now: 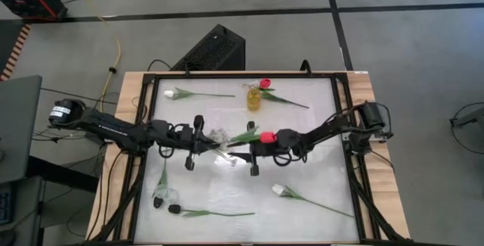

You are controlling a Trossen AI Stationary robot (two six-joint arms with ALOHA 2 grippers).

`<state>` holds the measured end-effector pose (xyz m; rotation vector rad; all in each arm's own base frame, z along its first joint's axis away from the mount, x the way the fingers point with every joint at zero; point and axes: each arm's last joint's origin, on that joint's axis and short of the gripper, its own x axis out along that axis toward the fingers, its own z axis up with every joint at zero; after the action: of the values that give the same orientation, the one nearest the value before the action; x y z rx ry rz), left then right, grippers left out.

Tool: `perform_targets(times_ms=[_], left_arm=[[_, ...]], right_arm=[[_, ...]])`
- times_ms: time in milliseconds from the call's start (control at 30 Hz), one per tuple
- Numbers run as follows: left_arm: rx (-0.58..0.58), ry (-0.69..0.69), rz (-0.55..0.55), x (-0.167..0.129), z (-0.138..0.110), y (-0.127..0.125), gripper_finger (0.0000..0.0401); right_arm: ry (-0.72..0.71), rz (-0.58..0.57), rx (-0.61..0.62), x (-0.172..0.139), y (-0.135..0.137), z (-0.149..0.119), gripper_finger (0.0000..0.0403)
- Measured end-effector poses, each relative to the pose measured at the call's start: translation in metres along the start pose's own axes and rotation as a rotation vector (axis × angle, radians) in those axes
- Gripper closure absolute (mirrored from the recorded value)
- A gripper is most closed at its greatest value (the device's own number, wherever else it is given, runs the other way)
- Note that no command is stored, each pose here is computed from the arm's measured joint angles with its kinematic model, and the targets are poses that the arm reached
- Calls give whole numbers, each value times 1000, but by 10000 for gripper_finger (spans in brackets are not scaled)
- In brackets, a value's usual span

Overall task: Sort flowers into vase by color
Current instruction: Put the red tulip into the yellow vase

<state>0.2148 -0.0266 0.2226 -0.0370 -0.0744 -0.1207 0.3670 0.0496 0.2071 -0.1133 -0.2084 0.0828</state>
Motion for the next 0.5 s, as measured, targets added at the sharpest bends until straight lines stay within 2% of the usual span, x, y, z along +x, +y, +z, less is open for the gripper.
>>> perform_targets(times_ms=[200,500], left_arm=[[18,3,-5,0,0,-2,401],[20,18,-3,0,-2,-2,401]], right_arm=[[-47,0,12,3,-7,9,259],[-54,3,-58,20,-6,21,258]])
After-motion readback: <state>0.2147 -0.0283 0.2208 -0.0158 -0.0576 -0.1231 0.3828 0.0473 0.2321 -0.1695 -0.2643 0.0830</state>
